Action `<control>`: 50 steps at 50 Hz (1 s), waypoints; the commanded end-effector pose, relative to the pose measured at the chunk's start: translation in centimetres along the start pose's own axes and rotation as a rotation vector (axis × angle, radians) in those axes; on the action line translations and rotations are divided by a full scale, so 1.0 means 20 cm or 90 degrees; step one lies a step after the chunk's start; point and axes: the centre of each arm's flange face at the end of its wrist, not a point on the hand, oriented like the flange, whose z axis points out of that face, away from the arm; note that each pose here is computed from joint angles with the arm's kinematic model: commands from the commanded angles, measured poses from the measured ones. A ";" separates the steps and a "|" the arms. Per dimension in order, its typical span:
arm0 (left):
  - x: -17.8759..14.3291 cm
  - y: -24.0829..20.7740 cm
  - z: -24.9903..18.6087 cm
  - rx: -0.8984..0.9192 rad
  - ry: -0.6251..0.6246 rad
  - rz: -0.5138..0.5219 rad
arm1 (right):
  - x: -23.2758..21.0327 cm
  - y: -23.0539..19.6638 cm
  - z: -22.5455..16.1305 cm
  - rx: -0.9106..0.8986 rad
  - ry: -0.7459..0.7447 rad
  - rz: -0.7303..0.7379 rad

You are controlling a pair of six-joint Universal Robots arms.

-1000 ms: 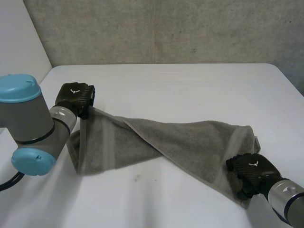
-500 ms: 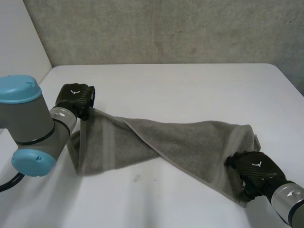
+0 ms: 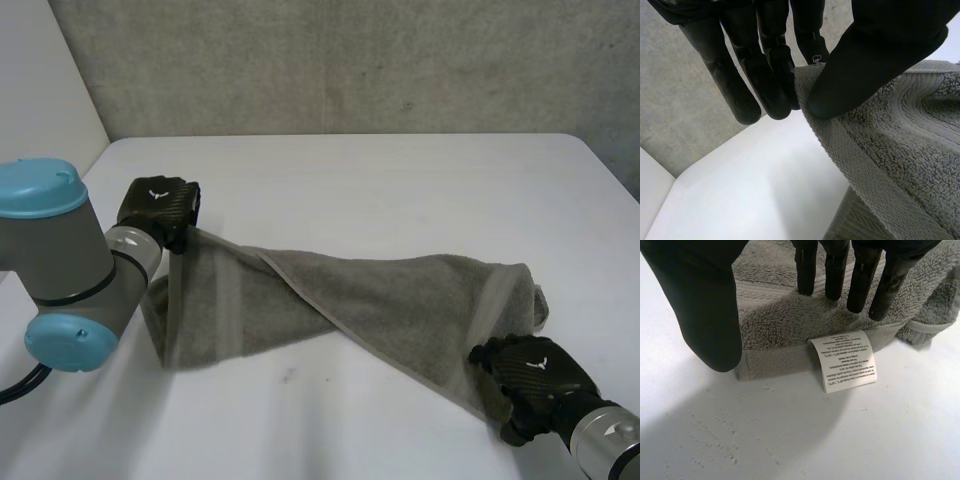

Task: Fold the towel.

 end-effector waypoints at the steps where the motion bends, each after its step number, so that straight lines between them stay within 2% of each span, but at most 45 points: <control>1: 0.00 0.00 0.00 0.000 0.000 0.000 | 0.01 0.00 0.02 0.022 0.013 -0.013; 50: 0.00 0.01 0.00 -0.003 0.002 0.001 | 0.07 -0.05 0.17 0.080 0.039 -0.042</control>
